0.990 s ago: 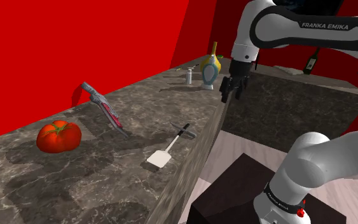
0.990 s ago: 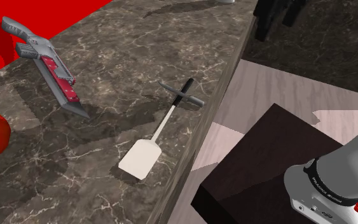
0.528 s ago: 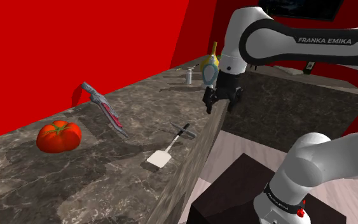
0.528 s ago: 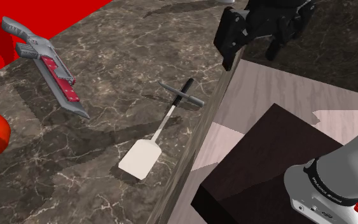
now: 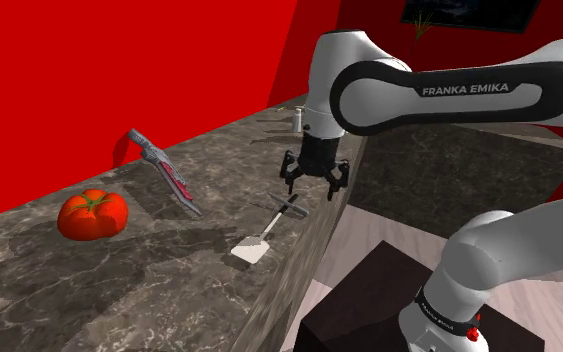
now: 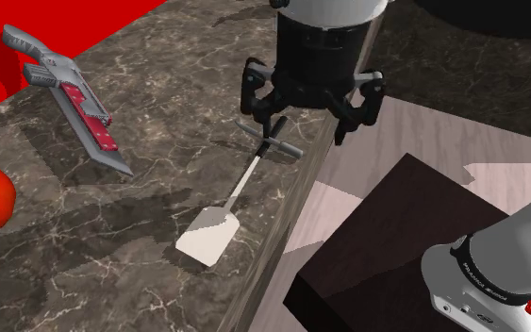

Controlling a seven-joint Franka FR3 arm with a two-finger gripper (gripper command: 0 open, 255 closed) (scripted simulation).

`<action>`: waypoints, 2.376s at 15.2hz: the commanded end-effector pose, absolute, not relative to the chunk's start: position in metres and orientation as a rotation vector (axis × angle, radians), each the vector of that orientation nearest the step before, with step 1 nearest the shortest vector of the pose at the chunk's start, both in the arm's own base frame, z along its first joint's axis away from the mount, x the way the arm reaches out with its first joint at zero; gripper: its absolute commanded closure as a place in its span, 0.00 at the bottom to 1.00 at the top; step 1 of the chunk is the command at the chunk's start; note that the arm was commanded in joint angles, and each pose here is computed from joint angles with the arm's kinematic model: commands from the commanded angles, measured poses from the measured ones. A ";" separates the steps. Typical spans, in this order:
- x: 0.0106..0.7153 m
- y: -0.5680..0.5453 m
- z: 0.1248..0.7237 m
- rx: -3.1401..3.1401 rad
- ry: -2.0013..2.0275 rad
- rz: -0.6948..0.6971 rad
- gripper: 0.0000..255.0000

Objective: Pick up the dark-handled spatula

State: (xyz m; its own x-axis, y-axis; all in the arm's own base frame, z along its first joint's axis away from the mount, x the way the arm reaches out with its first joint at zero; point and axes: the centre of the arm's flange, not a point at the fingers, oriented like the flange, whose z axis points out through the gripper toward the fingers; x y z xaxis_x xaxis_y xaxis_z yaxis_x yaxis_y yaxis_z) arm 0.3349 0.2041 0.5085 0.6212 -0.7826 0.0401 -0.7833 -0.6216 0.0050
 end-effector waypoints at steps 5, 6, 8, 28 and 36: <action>0.383 0.265 0.476 2.535 -1.791 0.085 0.00; 0.385 0.266 0.475 2.529 -1.799 0.086 0.00; 0.385 0.266 0.465 2.529 -1.799 0.086 0.00; 0.385 0.266 0.451 2.529 -1.799 0.086 1.00; 0.385 0.266 0.493 2.529 -1.799 0.086 1.00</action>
